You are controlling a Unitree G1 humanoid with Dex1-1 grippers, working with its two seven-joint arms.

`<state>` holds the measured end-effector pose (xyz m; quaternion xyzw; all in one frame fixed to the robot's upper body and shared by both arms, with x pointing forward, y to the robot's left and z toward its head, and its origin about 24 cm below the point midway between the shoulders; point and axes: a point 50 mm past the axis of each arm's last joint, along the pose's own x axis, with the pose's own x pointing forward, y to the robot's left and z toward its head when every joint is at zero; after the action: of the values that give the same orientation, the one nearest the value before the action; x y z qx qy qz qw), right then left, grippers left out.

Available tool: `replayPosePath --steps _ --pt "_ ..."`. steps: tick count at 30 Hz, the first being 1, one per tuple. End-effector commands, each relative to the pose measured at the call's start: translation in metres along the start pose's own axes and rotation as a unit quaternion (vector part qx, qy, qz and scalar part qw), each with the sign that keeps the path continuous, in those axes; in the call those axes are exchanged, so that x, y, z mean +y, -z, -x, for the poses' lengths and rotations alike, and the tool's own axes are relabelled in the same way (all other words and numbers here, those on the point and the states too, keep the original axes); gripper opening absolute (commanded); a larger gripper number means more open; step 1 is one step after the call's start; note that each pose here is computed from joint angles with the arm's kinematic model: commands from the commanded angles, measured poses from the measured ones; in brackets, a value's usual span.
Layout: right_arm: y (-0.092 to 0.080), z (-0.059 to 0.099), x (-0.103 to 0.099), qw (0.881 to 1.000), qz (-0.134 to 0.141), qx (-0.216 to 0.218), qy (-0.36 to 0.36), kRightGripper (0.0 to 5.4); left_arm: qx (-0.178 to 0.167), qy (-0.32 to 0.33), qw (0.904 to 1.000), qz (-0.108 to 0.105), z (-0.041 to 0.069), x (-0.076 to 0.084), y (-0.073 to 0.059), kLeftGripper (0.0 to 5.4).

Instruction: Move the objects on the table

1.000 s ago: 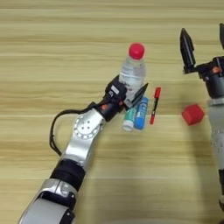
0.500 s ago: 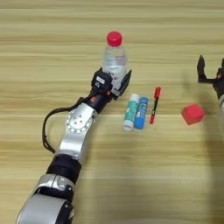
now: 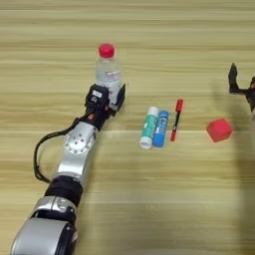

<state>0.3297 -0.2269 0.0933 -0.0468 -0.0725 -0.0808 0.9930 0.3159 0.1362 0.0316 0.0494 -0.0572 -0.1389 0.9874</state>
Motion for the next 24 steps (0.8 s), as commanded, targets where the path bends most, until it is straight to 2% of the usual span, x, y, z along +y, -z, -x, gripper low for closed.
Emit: replayPosePath --steps 1,7,11,24 --pt "-0.006 -0.004 0.003 1.0 -0.014 -0.008 -0.005 5.4 -0.015 -0.007 0.9999 -0.001 -0.006 0.002 -0.008 3.15" --pt "-0.006 -0.004 0.004 1.0 -0.021 -0.009 -0.01 5.4 -0.001 -0.017 0.9999 0.004 -0.004 0.0 -0.002 3.15" --pt "-0.007 -0.005 0.005 1.0 -0.025 -0.008 -0.013 5.4 0.021 -0.023 0.9995 0.012 -0.003 -0.001 0.006 3.15" --pt "-0.007 -0.005 0.006 0.999 -0.031 -0.009 -0.021 5.4 0.05 -0.058 0.997 -0.011 -0.002 0.004 0.016 3.15"
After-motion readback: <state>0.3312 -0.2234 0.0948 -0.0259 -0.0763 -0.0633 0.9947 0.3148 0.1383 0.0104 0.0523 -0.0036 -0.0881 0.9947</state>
